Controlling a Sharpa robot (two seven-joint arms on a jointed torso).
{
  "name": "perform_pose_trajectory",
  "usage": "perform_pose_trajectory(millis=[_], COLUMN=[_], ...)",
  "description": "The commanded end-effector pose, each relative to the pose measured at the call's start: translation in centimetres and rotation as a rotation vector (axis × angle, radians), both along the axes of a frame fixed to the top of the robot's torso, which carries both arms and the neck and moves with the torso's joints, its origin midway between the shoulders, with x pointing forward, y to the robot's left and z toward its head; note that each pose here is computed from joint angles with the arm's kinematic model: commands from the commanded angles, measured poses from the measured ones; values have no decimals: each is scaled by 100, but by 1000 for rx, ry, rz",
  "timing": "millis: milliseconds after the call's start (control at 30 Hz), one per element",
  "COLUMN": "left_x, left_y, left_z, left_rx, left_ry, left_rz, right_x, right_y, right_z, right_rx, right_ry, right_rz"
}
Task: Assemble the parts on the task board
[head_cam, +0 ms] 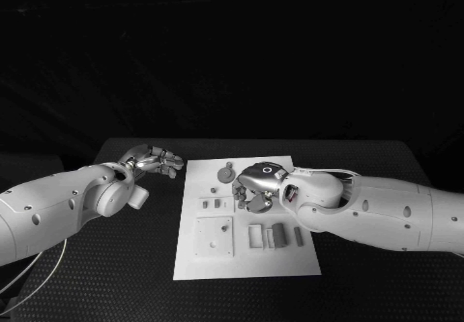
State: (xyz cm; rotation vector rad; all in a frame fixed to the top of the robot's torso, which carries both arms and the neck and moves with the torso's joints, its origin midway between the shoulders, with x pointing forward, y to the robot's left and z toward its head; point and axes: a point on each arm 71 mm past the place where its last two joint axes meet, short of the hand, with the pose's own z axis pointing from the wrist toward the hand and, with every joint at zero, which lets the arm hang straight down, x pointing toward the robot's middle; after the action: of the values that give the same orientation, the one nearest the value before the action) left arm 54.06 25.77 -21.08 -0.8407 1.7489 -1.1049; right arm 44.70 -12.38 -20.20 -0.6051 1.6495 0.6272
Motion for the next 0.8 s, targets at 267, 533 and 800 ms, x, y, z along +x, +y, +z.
perform_pose_trajectory(millis=[267,533,800], left_x=[13,18,17], left_y=[-47,-49,-65], left_z=[12,11,11], left_rx=[-14,-14,-16], left_ry=[-7,-6,-6], left_rz=[-15,-15,-19], right_x=[-255,-380,-467], right_y=[465,714,846], right_z=[-99,-311,-475], right_rx=[160,132,97], right_ry=[51,67,82], right_rz=[142,211,248])
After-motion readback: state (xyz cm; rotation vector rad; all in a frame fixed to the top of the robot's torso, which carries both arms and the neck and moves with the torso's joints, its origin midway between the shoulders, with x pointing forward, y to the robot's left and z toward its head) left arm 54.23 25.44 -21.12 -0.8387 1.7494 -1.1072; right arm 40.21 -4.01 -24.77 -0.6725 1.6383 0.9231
